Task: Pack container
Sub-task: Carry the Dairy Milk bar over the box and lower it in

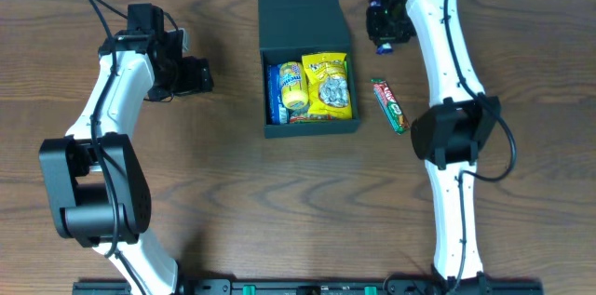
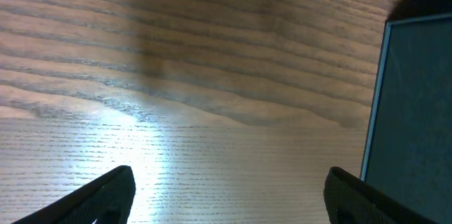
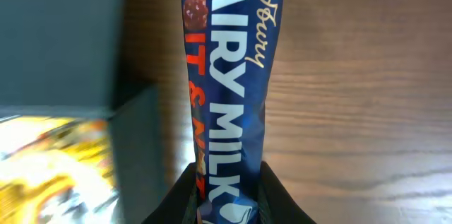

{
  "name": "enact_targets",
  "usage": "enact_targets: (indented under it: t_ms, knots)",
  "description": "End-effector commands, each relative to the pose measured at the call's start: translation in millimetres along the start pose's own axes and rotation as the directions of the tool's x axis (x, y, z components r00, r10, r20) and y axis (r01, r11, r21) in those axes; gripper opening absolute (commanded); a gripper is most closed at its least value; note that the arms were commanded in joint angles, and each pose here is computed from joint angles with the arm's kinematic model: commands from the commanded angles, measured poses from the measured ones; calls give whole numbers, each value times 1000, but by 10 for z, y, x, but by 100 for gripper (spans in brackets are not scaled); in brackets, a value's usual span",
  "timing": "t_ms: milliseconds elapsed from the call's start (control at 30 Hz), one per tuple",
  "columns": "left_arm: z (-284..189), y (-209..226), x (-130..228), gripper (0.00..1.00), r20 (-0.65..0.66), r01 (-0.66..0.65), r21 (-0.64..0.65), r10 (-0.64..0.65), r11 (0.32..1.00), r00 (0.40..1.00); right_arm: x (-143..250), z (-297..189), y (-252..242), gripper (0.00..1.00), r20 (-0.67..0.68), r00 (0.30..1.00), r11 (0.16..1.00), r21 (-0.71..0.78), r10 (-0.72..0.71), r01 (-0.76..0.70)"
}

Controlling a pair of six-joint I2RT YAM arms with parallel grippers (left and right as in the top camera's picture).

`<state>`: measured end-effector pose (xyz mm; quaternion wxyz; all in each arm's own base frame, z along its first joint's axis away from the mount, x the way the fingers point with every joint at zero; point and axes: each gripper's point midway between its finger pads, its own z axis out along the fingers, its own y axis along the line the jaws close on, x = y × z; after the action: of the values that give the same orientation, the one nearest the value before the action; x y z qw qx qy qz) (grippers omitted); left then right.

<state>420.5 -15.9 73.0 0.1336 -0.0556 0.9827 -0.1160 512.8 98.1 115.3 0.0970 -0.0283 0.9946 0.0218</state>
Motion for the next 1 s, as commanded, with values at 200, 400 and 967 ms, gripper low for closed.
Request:
enact_targets:
  t_ms: [200, 400, 967]
  knots:
    - [-132, -33, -96, 87, 39, -6, 6, 5, 1000, 999, 294, -1213, 42, 2, 134, 988, 990, -131, 74, -56]
    - [-132, -33, -97, 87, 39, -6, 6, 6, 1000, 999, 798, -926, 570, 2, -23, 1000, 981, -192, -14, 10]
    - [-132, -33, -96, 87, 39, 1, 7, -1, 1000, 999, 1219, -531, 2003, 2, -74, 997, 981, -191, 18, -32]
